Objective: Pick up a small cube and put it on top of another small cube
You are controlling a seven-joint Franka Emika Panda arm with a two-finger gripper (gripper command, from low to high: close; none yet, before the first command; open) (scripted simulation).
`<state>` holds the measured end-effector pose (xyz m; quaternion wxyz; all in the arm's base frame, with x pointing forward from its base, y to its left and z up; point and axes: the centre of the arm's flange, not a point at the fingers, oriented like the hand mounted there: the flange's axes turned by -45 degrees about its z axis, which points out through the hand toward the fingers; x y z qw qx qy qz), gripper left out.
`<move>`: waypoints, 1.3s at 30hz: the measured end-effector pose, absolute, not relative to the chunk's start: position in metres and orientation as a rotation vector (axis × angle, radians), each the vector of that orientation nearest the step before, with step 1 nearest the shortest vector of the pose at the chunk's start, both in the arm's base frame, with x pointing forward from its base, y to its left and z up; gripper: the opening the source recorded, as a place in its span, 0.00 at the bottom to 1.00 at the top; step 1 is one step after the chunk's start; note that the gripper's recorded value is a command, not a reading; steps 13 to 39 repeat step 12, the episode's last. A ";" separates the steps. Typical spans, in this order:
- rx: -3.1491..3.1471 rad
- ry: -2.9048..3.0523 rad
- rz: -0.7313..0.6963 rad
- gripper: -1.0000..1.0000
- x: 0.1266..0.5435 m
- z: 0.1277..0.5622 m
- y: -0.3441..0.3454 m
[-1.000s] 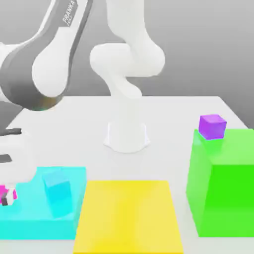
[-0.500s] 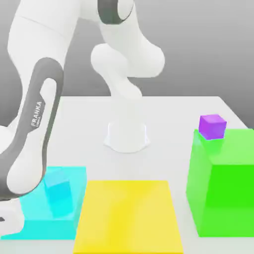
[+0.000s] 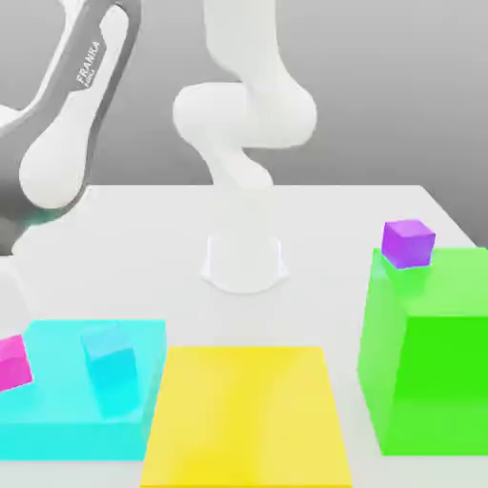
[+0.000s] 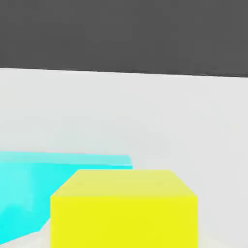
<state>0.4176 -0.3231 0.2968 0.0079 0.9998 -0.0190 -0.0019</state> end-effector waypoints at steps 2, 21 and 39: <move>3.129 -0.143 -0.003 0.00 0.398 0.308 -0.322; 3.137 -0.225 0.002 1.00 0.378 0.259 -0.314; 3.137 -0.225 0.002 1.00 0.378 0.259 -0.314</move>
